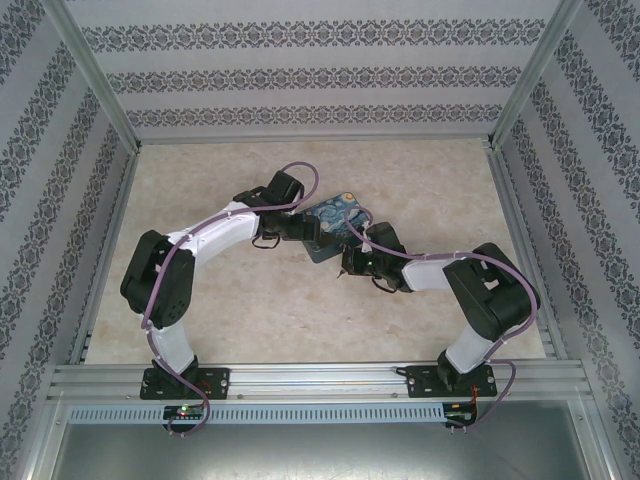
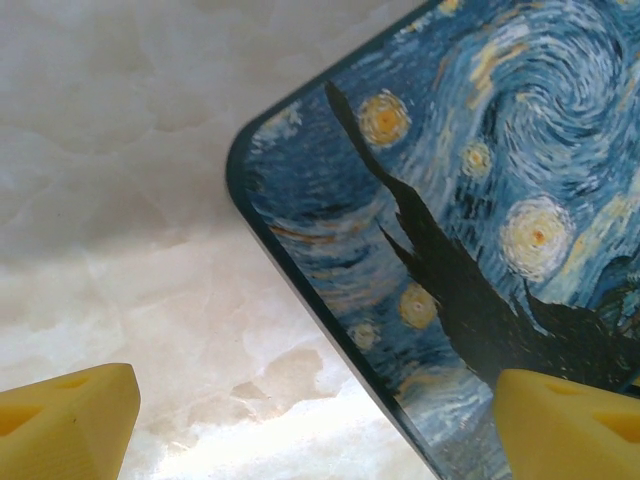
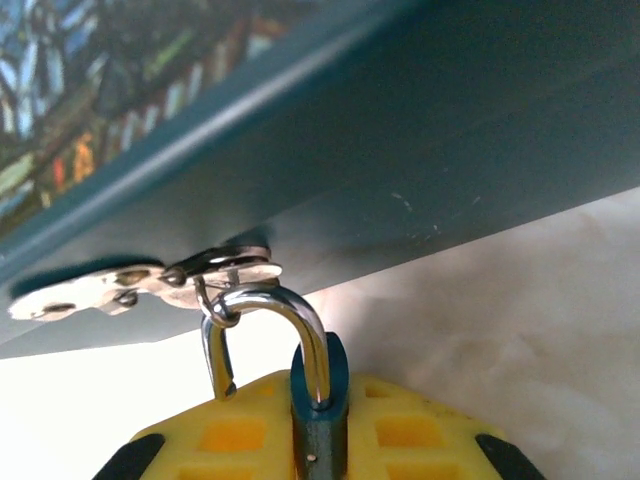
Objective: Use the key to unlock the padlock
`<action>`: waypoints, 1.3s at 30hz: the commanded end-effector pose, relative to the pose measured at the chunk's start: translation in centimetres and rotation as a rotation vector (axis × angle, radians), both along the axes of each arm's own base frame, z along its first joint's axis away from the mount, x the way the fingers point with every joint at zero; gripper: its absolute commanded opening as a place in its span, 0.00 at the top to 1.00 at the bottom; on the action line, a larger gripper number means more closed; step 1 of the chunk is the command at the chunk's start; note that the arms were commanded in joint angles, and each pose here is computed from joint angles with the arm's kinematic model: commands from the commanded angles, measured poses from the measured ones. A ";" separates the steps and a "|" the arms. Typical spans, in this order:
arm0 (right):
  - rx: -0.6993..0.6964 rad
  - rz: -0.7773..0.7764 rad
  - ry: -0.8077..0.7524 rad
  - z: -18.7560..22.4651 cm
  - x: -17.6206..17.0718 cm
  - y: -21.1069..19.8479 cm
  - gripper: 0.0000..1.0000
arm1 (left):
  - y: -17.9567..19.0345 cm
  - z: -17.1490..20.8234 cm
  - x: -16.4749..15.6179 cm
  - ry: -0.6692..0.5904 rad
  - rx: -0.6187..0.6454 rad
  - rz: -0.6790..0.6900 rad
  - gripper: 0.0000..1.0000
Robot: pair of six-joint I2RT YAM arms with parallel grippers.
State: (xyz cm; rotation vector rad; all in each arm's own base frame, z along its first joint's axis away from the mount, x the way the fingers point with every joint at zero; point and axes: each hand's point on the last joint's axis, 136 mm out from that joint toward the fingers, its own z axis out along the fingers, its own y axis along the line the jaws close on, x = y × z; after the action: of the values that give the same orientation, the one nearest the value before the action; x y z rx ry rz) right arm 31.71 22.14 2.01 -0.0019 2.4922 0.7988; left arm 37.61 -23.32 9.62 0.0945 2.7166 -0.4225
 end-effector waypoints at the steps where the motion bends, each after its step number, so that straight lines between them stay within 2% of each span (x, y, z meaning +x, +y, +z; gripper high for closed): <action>1: -0.004 -0.024 0.006 0.0 -0.3 -1.0 0.80 | 0.3 -0.1 -0.1 -0.001 0.027 -0.010 0.09; 5: 0.012 -0.031 -0.008 0.4 -0.2 -1.3 0.74 | 0.0 0.1 -0.1 -0.002 0.013 -0.010 0.09; 10: 0.049 -0.040 -0.032 1.4 -0.2 -1.7 0.58 | -0.2 0.1 -0.1 0.003 -0.004 -0.009 0.09; 13: 0.059 -0.047 -0.039 1.8 -0.2 -2.2 0.56 | -0.2 0.1 -0.1 0.002 -0.007 -0.008 0.09; 25: 0.122 0.002 -0.028 1.8 -0.1 -1.4 0.60 | -0.2 0.1 -0.1 0.001 -0.006 -0.009 0.09; 39: 0.137 0.014 -0.006 0.7 0.3 -0.6 0.72 | -0.4 0.2 0.1 0.002 -0.009 -0.014 0.09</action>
State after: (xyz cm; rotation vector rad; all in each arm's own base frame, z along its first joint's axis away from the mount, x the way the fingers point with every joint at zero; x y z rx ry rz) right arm 31.62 21.00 2.65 0.0397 2.4379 0.9451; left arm 37.56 -23.40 9.62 0.0959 2.7182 -0.4292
